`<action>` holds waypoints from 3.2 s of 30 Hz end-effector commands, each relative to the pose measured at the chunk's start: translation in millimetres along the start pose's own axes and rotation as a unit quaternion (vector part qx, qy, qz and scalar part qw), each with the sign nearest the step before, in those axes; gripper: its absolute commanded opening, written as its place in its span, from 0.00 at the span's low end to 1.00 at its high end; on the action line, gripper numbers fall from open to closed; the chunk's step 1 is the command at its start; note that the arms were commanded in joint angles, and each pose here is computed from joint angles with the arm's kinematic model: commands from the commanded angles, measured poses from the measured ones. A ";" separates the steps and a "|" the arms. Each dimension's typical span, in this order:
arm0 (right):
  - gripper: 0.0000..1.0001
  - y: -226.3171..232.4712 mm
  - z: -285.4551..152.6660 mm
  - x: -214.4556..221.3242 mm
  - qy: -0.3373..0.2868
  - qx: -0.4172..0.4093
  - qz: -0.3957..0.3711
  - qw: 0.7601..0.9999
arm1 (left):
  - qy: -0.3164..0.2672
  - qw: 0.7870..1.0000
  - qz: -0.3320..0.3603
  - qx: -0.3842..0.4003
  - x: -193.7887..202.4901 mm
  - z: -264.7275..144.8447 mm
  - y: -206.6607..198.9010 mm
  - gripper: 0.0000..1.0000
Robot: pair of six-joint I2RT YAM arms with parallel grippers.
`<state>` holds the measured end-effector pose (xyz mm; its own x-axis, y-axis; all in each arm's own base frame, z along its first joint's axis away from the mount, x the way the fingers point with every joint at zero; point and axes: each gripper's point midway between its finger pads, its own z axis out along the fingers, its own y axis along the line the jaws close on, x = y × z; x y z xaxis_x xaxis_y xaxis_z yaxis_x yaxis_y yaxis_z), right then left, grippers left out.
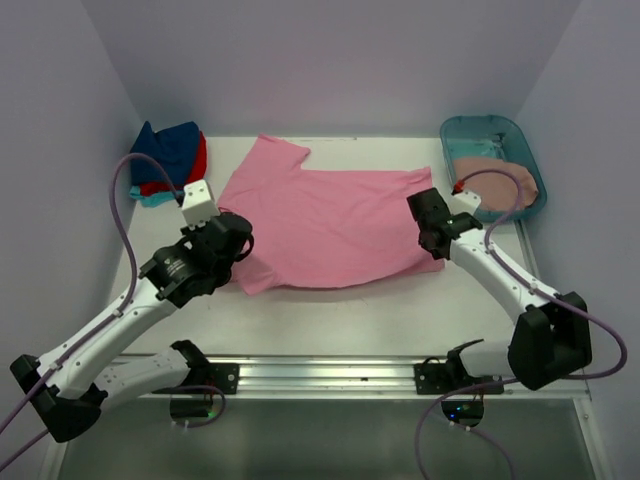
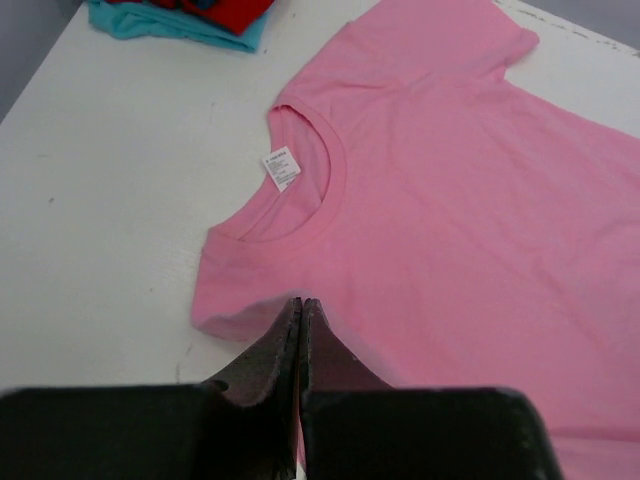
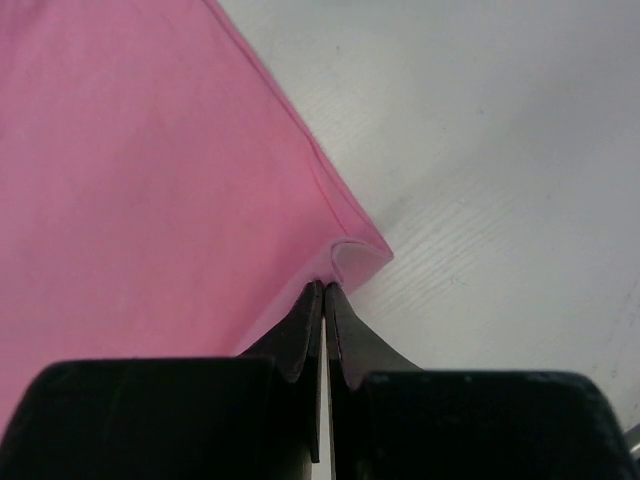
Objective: Fold and stack the t-shirts
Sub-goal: Fold the flattened tshirt in 1/3 of the way
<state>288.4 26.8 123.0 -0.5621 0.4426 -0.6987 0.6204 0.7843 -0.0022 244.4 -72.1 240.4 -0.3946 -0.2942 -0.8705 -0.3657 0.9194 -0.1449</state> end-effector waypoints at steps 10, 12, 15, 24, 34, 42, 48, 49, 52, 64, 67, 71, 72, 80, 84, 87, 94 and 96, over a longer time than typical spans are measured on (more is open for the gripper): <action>0.00 27.2 32.6 -49.9 -0.043 0.044 0.018 0.998 | -0.061 0.996 -0.019 -0.057 -61.9 69.4 -16.5 0.00; 0.00 27.1 38.6 -48.9 -0.038 0.051 0.017 0.998 | -0.061 0.996 -0.016 -0.057 -60.4 80.6 -23.5 0.00; 0.00 24.6 48.0 -45.3 -0.030 0.064 0.013 0.997 | -0.050 0.997 -0.013 -0.062 -54.3 98.6 -26.3 0.00; 0.00 29.6 78.2 -34.4 -0.002 0.066 0.003 0.998 | -0.046 0.996 -0.015 -0.078 -51.9 125.0 -22.6 0.00; 0.00 36.0 102.5 -26.4 0.015 0.073 -0.008 0.997 | -0.038 0.995 -0.014 -0.094 -47.2 139.3 -15.4 0.00; 0.00 43.4 108.5 -28.5 0.013 0.064 -0.007 0.998 | -0.030 0.994 -0.017 -0.107 -42.0 148.8 -8.9 0.00; 0.00 45.6 107.5 -33.2 0.007 0.060 -0.006 0.998 | -0.027 0.994 -0.019 -0.104 -36.3 163.7 -11.0 0.00; 0.00 44.9 106.8 -32.7 0.007 0.059 -0.005 0.998 | -0.035 0.994 -0.025 -0.097 -36.4 166.7 -13.8 0.00; 0.03 44.4 105.4 -28.2 0.008 0.047 -0.005 0.999 | -0.052 0.994 -0.037 -0.088 -40.8 171.5 -17.6 0.00; 0.93 47.3 26.7 -65.5 -0.076 -0.117 0.022 0.990 | -0.113 0.988 -0.101 -0.033 -82.0 119.1 -10.7 0.98; 0.91 46.6 8.9 -60.1 -0.076 -0.147 0.008 0.986 | -0.067 0.993 -0.092 0.008 -50.1 109.4 -11.5 1.00; 0.41 45.3 6.0 -35.7 -0.039 -0.168 -0.018 0.985 | 0.014 0.996 -0.074 0.041 11.0 109.6 -10.4 0.59; 0.00 46.9 6.9 -31.0 -0.031 -0.174 -0.017 0.984 | 0.039 0.996 -0.066 0.047 33.2 111.3 -8.0 0.39; 0.00 64.8 36.7 34.8 0.083 -0.193 -0.051 0.976 | 0.069 0.995 -0.064 0.021 73.4 134.0 -1.5 0.00; 0.00 66.1 52.6 58.0 0.108 -0.188 -0.061 0.974 | 0.055 0.996 -0.064 0.007 80.1 145.4 3.2 0.00; 0.00 63.9 62.5 75.0 0.126 -0.177 -0.073 0.973 | 0.060 0.996 -0.058 -0.004 89.8 152.4 6.4 0.00; 0.00 54.7 70.1 97.6 0.140 -0.155 -0.091 0.974 | 0.082 0.996 -0.041 -0.012 126.1 167.8 13.3 0.00; 0.00 51.1 70.0 101.7 0.139 -0.150 -0.099 0.974 | 0.087 0.995 -0.036 -0.015 137.1 171.6 16.7 0.00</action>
<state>314.5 81.3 15.6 -0.7865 0.3550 -0.5054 0.3254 0.9337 0.1496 315.6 -53.2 38.3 -0.5721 -0.3758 -0.7290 -0.4099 0.9009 -0.1428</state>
